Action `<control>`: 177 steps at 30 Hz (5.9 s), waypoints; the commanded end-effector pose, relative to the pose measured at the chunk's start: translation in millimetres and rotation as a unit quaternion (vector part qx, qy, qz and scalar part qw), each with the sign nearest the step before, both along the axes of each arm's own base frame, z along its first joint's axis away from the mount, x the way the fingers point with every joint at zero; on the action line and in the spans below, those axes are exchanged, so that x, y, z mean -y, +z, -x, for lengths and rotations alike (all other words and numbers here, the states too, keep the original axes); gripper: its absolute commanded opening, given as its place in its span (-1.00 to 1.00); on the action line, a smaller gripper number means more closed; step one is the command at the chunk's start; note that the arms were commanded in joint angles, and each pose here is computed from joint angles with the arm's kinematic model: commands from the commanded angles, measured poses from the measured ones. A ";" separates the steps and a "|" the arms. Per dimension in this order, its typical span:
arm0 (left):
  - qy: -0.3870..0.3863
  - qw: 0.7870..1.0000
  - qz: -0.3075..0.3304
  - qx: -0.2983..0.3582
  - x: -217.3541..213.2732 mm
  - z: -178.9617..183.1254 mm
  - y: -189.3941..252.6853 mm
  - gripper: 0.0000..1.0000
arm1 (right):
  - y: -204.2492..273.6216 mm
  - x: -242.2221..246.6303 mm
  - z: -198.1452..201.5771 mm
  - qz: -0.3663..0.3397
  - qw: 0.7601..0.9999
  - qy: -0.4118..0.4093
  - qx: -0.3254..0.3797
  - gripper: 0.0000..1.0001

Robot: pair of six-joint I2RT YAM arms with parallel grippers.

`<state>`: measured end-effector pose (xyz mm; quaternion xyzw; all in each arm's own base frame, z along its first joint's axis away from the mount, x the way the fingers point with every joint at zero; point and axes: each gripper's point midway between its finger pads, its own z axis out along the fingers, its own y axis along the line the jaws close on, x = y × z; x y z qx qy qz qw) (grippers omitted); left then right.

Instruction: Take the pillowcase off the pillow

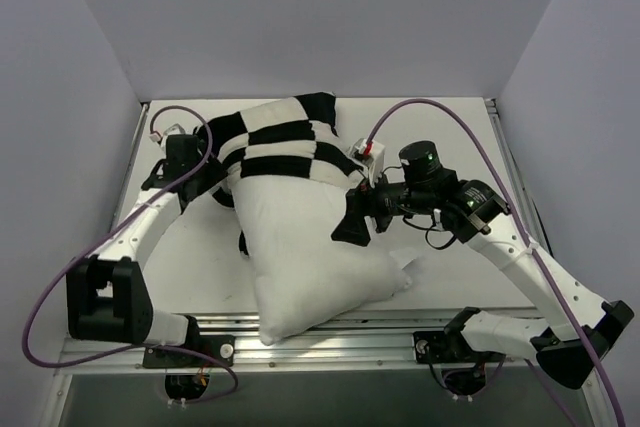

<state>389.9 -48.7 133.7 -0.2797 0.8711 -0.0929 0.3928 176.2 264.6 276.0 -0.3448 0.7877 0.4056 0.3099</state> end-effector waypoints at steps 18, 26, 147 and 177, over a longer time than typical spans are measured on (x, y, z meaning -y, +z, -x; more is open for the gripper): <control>-0.588 0.735 -0.279 0.190 240.0 28.6 147.0 0.89 | -45.4 62.6 -94.2 -0.023 0.968 -0.232 -0.094 0.79; -0.716 0.634 -0.282 0.079 265.1 39.2 79.2 0.88 | -54.4 67.8 -87.8 -0.017 0.966 -0.240 -0.096 0.79; -0.154 0.982 -0.029 0.103 24.8 107.5 68.8 0.88 | -185.8 -72.3 -124.5 0.375 0.894 -0.154 0.192 -0.34; -0.236 0.966 -0.085 0.067 95.4 46.5 51.7 -0.12 | -54.0 -93.0 -124.1 0.149 0.967 -0.144 0.147 -1.00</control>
